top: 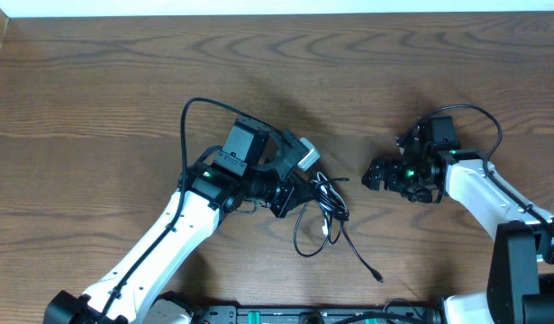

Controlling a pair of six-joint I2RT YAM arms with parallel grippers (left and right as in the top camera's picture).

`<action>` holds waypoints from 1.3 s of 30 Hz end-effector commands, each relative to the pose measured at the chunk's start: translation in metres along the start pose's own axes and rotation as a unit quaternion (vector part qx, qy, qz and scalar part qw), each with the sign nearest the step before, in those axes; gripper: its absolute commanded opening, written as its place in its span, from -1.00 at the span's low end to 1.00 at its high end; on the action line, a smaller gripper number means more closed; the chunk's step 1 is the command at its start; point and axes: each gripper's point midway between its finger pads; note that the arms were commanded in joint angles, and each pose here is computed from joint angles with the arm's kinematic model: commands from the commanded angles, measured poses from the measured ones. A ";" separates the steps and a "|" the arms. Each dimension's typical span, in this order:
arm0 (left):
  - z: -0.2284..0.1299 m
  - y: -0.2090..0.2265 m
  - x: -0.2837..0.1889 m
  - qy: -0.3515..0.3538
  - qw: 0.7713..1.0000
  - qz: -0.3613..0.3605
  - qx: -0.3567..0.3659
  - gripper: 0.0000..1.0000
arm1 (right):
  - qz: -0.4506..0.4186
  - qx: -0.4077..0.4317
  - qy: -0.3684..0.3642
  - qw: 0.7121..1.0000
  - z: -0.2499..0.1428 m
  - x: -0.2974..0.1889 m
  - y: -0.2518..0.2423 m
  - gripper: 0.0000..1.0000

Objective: Untangle cables

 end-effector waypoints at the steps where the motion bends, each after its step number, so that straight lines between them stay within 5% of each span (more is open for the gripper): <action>1: 0.001 -0.001 0.000 -0.001 1.000 -0.005 0.004 -0.85 | -0.032 0.005 0.012 0.999 -0.008 0.006 -0.013 0.99; 39: 0.004 -0.001 0.000 -0.007 1.000 -0.005 0.009 -0.85 | -0.032 0.005 0.012 0.999 -0.008 0.006 -0.013 0.99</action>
Point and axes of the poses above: each gripper's point midway between its finger pads, its own x axis out along the fingers, its own y axis along the line the jaws close on, z = x × y, and after that the axes turned 5 degrees about -x, right-handed
